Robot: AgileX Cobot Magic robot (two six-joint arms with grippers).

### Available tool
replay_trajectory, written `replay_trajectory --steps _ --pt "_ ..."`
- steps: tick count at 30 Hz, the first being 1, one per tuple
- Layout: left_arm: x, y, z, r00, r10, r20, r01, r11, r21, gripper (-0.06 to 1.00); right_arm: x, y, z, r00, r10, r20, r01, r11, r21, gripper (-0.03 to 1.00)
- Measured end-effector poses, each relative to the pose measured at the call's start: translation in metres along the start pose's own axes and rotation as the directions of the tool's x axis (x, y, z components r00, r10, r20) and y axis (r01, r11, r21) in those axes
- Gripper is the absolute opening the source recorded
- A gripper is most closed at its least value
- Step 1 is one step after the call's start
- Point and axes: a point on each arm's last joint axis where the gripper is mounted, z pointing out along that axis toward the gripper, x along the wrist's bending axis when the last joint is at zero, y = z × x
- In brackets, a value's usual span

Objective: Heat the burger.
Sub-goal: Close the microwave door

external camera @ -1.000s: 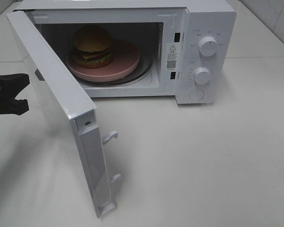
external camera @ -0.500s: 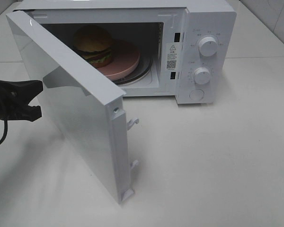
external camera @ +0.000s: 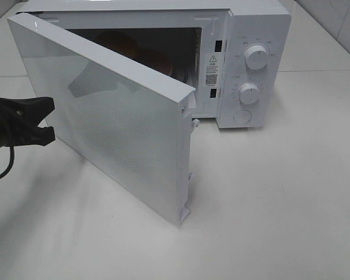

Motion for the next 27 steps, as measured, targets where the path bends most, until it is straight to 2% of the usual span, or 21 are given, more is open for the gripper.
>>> replay_trajectory --steps 18,27 --pt "-0.019 -0.001 0.032 0.999 -0.02 0.034 0.021 1.0 -0.014 0.0 0.0 0.0 0.0 1.0 0.0 0.0 0.0 1.0 0.0 0.76" --pt "-0.017 0.0 0.034 0.999 -0.036 0.009 0.036 0.999 -0.023 0.0 0.0 0.0 0.0 1.0 0.0 0.0 0.0 1.0 0.0 0.76"
